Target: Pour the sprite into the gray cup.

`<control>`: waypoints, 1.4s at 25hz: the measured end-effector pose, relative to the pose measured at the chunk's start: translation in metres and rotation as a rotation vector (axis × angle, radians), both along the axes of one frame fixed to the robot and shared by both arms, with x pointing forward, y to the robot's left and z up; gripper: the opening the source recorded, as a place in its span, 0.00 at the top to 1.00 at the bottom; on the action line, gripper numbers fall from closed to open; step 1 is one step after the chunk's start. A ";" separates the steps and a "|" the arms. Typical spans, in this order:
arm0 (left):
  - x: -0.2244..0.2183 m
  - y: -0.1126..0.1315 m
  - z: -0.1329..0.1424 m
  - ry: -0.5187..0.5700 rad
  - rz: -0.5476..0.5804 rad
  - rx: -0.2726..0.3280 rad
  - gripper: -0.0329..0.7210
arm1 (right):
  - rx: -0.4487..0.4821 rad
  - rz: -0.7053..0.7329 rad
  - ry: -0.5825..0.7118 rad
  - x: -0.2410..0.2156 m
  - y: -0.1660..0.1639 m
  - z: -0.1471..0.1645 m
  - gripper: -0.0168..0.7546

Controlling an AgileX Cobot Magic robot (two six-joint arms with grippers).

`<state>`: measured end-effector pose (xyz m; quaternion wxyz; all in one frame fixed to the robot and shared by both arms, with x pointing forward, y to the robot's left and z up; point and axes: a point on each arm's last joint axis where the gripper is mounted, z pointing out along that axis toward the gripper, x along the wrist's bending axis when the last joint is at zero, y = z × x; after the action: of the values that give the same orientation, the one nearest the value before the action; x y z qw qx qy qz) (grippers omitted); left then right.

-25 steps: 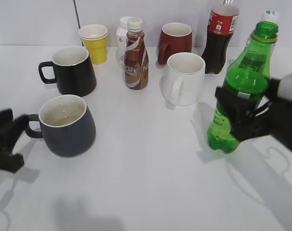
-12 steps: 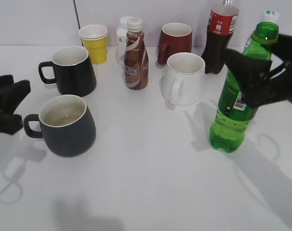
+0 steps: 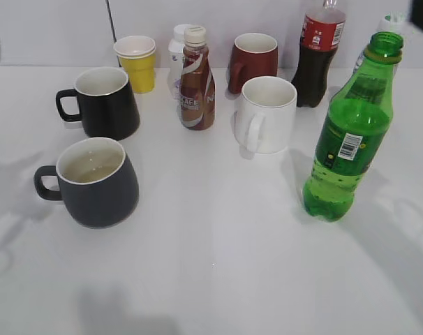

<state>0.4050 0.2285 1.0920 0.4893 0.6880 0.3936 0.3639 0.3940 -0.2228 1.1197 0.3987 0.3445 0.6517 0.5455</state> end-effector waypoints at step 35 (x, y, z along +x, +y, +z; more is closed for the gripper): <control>-0.171 0.084 -0.035 0.209 0.176 -0.008 0.29 | -0.072 -0.076 0.421 -0.158 -0.081 -0.067 0.21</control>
<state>0.2337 0.3124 1.0572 0.4144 0.6829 0.5030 0.3300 0.2364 -0.3034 1.0531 0.2860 0.4606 0.7264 0.4223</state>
